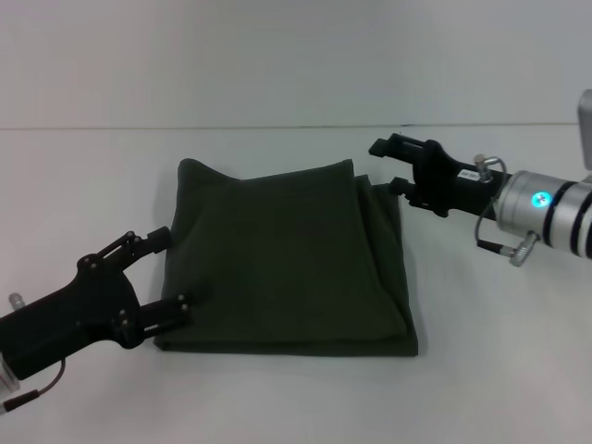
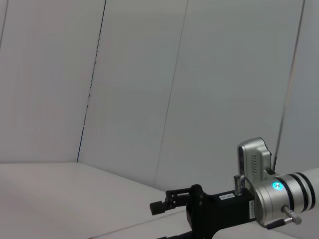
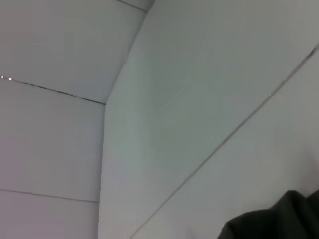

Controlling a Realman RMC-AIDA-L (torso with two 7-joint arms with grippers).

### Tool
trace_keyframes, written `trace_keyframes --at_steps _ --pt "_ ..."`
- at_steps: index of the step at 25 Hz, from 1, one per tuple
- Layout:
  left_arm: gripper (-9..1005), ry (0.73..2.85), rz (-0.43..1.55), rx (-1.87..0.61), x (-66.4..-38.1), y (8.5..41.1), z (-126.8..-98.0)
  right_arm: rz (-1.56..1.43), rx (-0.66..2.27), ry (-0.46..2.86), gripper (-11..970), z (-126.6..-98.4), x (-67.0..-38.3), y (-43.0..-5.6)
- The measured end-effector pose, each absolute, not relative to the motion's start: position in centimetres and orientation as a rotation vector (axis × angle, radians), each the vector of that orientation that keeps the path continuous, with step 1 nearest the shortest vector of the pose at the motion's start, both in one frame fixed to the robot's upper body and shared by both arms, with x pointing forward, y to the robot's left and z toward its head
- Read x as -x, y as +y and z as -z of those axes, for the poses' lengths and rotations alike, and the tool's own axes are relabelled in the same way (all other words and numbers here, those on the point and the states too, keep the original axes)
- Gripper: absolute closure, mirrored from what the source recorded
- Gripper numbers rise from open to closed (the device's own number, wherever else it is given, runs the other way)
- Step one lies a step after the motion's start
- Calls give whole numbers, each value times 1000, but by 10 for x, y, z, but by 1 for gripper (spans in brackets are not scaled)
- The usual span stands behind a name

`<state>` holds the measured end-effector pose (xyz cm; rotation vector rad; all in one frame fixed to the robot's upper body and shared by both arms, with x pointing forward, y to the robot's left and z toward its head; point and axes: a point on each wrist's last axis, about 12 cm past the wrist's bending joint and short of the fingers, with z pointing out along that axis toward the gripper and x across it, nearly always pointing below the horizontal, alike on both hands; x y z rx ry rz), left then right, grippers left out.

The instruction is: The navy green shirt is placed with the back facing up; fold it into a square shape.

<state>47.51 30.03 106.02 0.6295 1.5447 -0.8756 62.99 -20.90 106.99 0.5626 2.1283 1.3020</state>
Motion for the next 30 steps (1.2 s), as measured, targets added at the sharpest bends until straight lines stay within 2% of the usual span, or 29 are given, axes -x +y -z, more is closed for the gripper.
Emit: trace_keyframes --at_steps 19,30 --pt "49 1535 902 -613 -486 292 -1061 -1230 -450 2155 181 -1069 -637 -182" --pt "48 1537 900 -604 -486 292 -1060 -1251 -272 2114 183 -1074 -634 -169"
